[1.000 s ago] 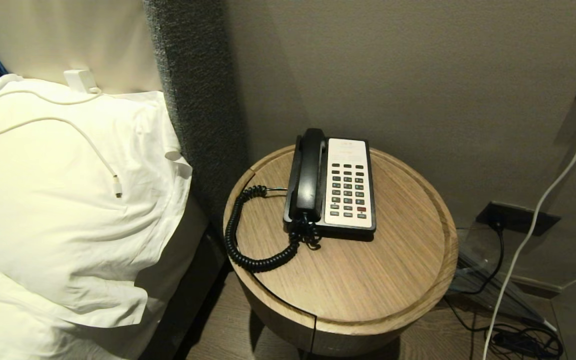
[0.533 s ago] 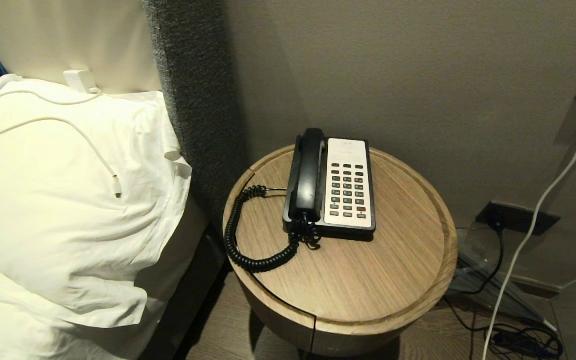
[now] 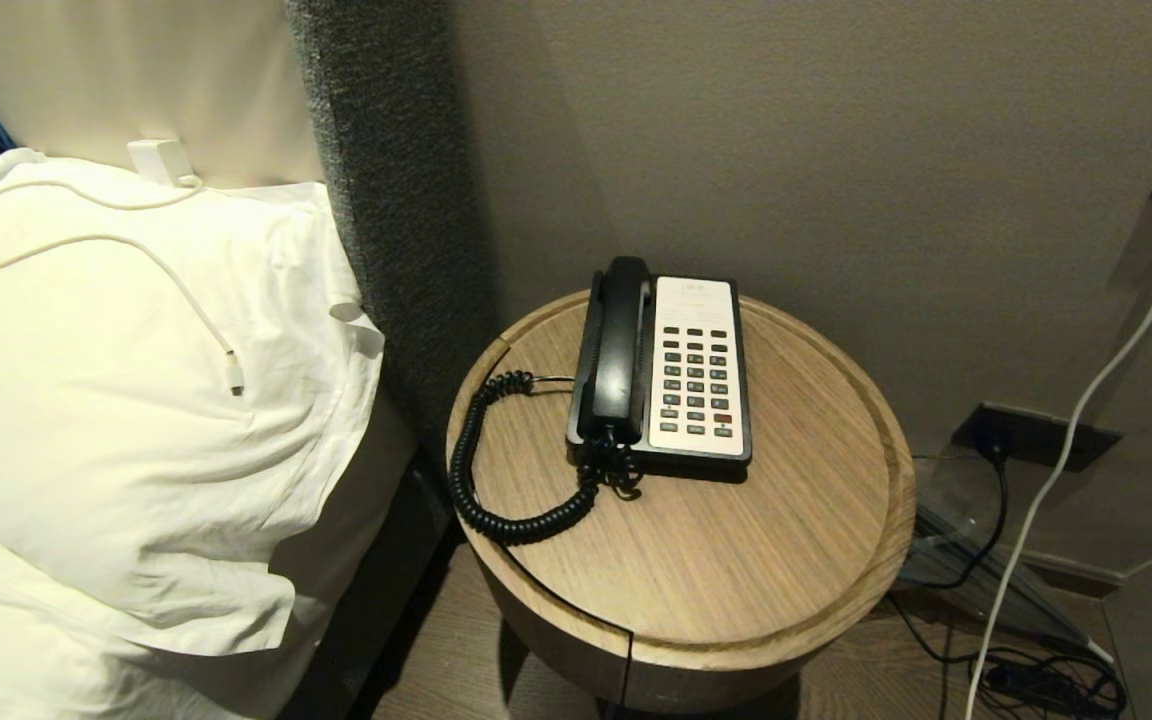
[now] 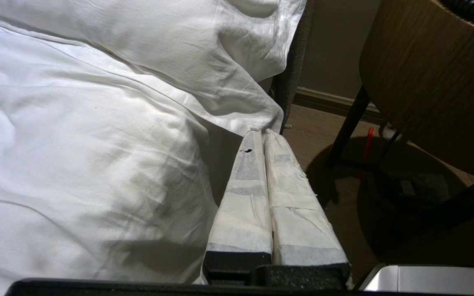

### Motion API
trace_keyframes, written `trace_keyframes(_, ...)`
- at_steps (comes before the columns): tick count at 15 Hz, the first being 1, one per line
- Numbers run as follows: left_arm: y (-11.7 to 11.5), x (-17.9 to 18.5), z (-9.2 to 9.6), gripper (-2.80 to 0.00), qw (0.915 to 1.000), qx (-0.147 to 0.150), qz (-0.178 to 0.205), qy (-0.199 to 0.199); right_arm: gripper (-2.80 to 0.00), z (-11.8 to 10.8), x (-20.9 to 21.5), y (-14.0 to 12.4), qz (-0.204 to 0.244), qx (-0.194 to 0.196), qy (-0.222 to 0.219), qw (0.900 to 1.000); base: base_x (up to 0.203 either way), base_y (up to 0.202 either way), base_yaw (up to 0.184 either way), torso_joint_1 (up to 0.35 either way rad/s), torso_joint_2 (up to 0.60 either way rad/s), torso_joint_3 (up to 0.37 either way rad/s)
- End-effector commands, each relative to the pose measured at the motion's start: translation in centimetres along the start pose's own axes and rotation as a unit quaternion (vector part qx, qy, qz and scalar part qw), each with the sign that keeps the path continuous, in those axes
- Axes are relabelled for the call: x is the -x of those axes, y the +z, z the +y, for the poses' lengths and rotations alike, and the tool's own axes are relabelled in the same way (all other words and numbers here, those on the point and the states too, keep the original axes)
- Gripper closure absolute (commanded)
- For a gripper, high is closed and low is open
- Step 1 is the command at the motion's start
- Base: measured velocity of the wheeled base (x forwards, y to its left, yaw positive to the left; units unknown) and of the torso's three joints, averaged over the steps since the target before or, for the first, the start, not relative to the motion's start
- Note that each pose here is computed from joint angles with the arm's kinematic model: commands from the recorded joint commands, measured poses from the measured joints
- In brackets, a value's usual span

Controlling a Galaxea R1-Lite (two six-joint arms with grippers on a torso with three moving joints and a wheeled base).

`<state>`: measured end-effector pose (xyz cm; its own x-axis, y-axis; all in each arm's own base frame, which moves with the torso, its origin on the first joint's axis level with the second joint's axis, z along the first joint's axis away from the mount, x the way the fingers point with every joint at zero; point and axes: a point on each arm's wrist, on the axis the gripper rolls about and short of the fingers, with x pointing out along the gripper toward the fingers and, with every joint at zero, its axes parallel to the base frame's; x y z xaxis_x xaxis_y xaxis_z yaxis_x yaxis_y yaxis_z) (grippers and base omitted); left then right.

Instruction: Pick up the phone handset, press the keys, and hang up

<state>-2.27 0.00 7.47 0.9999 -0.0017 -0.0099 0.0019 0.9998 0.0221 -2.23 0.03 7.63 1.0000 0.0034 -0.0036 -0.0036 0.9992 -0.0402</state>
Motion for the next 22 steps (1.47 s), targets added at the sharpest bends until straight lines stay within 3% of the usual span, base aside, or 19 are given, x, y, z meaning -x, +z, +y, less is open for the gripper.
trace_keyframes(1, 0.00, 0.00, 0.00, 0.00, 1.0000, -0.001, 0.000, -0.001, 0.00, 0.00, 0.01, 0.02, -0.001, -0.003, 0.000, 1.000, 0.000, 0.000, 0.000, 0.000, 0.00, 0.000)
trace_keyframes(11, 0.03, 0.01, -0.01, 0.00, 1.0000, -0.004, 0.000, -0.003, 0.00, -0.01, 0.01, 0.02, -0.001, -0.004, -0.001, 1.000, 0.000, 0.000, 0.000, 0.000, 0.00, 0.000)
trace_keyframes(16, 0.02, 0.01, 0.00, 0.00, 1.0000, 0.010, 0.000, 0.001, 0.00, -0.01, 0.01, 0.02, -0.001, -0.004, -0.001, 1.000, 0.000, 0.000, 0.000, 0.000, 0.00, 0.007)
trace_keyframes(22, 0.04, 0.01, 0.00, 0.00, 0.9999, 0.015, -0.001, 0.001, 0.00, -0.01, 0.01, 0.02, -0.001, -0.004, -0.001, 1.000, 0.000, 0.000, 0.000, 0.002, 0.01, 0.190)
